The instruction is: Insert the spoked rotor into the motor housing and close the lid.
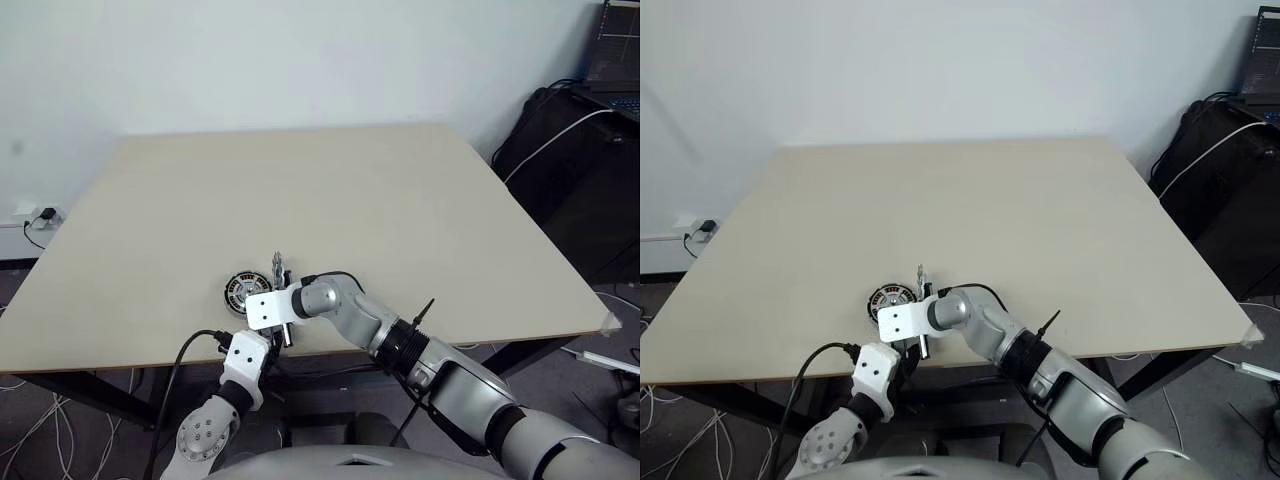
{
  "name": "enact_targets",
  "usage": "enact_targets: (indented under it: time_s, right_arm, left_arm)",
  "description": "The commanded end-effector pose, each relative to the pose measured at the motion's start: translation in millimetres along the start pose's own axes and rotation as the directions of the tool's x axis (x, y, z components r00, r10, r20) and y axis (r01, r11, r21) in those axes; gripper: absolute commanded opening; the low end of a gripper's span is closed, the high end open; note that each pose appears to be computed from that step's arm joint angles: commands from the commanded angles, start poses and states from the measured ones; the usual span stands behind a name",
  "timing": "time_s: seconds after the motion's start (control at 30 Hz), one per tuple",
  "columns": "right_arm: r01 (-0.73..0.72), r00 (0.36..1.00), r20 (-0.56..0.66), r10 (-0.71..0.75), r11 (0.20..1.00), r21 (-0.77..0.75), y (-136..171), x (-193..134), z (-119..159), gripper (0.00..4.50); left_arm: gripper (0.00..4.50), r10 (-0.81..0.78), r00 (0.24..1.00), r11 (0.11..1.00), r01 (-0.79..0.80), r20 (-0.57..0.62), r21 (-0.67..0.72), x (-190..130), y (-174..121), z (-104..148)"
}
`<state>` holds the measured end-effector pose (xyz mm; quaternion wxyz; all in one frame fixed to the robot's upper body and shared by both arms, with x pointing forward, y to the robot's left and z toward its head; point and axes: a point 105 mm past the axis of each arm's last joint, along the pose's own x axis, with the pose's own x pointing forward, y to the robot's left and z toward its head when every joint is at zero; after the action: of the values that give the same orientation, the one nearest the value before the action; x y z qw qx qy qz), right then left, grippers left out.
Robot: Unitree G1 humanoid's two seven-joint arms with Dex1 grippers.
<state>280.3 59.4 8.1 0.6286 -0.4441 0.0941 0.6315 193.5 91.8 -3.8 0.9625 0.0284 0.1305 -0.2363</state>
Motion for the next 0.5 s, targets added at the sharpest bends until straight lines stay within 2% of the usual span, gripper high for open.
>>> enact_targets:
  time_s: [0.03, 0.5]
  right_arm:
    - [0.049, 0.999, 0.012, -0.049, 0.999, 0.001, -10.5, -6.2, 3.1, 0.03]
    - [0.083, 0.997, 0.008, -0.083, 0.996, 0.016, -13.0, -26.8, -1.3, 0.03]
  left_arm:
    - [0.0, 0.003, 0.999, 1.0, -0.003, 0.034, -0.006, 3.1, 1.4, 6.4]
    - [0.0, -0.007, 0.999, 1.0, 0.007, 0.033, -0.012, 7.4, -2.0, 7.1]
